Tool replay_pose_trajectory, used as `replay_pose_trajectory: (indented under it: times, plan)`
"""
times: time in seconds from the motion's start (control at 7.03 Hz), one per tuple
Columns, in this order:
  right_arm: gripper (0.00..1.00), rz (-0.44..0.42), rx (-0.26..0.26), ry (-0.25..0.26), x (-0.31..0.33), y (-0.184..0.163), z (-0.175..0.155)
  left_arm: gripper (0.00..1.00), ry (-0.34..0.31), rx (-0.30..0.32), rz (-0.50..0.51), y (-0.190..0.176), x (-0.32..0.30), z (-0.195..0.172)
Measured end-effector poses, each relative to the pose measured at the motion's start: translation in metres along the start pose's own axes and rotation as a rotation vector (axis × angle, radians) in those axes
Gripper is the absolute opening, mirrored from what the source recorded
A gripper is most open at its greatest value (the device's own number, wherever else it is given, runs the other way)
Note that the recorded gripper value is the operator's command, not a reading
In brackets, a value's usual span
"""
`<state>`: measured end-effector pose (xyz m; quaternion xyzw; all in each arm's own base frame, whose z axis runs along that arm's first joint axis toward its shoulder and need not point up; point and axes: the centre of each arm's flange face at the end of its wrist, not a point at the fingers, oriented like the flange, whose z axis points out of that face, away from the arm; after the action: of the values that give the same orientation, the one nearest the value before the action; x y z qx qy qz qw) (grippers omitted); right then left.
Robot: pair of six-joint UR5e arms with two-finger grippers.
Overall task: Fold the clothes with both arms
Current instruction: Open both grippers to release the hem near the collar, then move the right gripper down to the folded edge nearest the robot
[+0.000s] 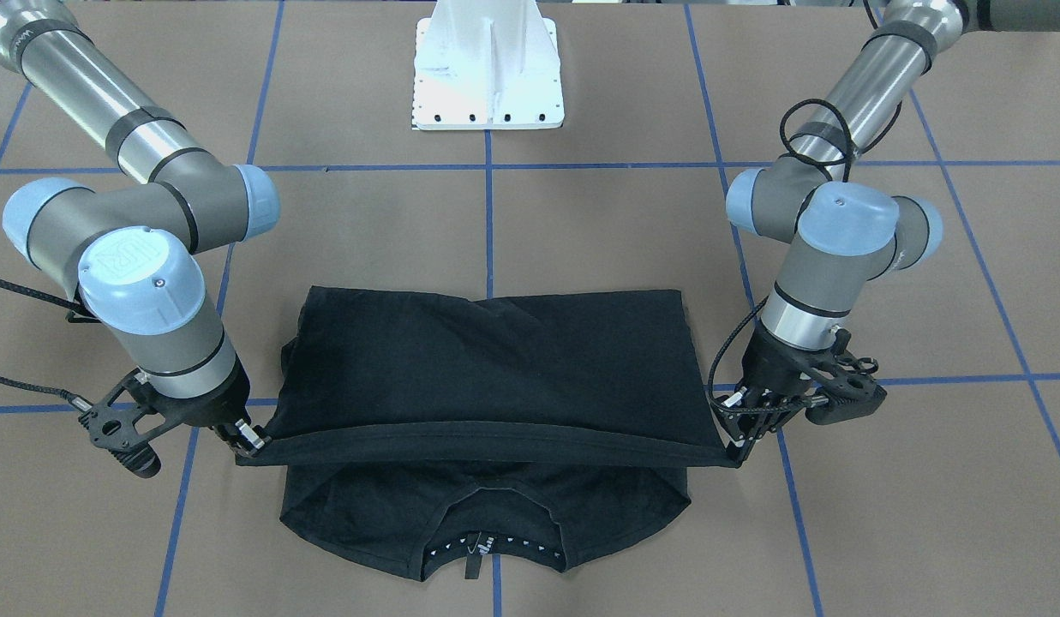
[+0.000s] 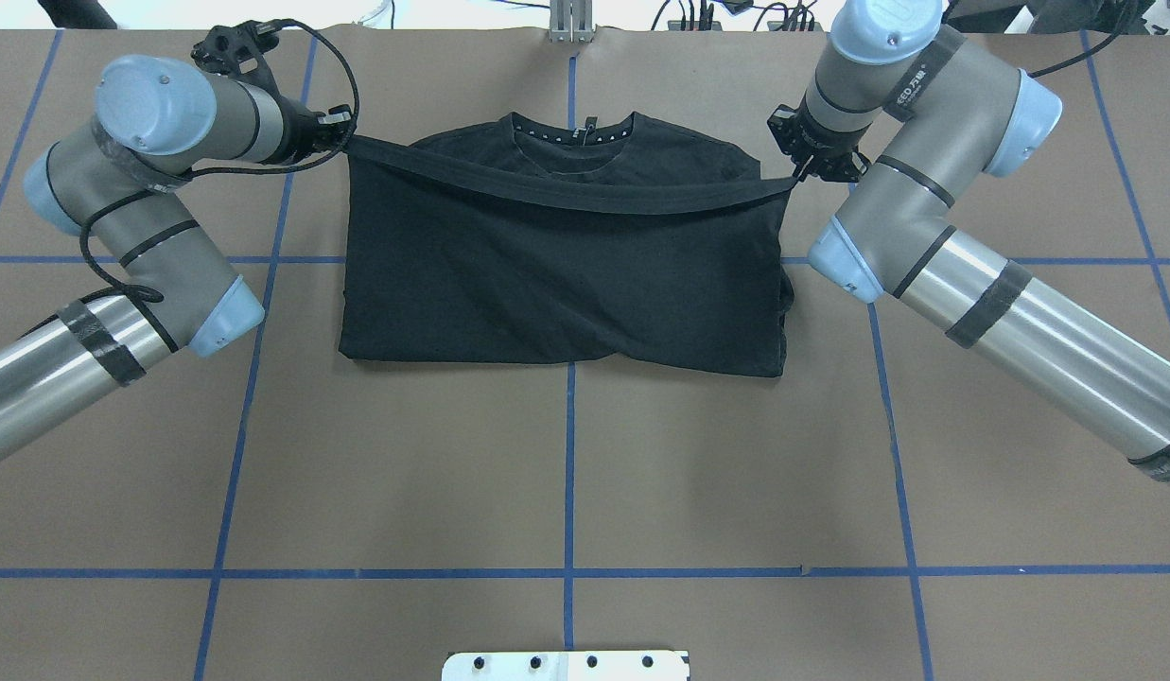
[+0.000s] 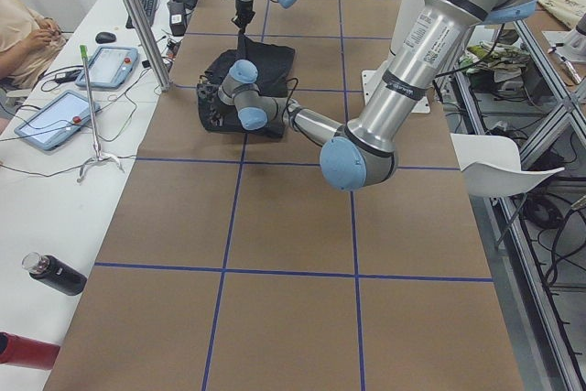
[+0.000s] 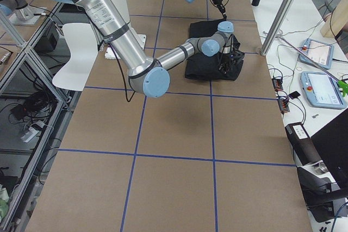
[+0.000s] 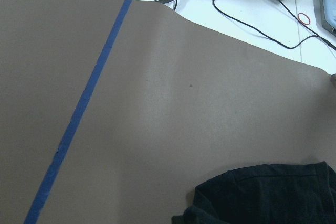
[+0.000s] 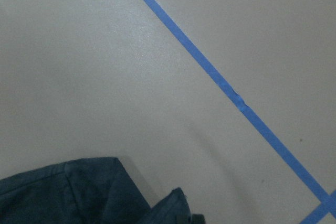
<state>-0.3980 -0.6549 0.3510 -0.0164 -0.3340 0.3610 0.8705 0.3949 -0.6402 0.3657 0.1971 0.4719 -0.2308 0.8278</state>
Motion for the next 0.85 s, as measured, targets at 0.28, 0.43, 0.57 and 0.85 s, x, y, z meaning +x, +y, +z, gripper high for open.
replay_pose_trajectory:
  times: [0.28,0.43,0.57,0.85]
  plan:
    - [0.49,0.001,0.027,0.009,-0.003,-0.006,0.011,0.36,-0.005,0.026,-0.001,-0.006,0.002,0.016]
    - [0.64,0.002,0.031,0.002,-0.008,-0.006,0.009,0.37,-0.006,0.03,-0.003,-0.008,0.005,0.021]
    - [0.7,0.004,0.029,-0.023,-0.014,0.0,-0.001,0.4,0.003,0.032,-0.003,-0.009,0.01,0.02]
    - [0.74,0.037,-0.015,-0.106,0.012,0.056,-0.028,0.4,0.03,0.036,-0.004,-0.01,0.018,0.01]
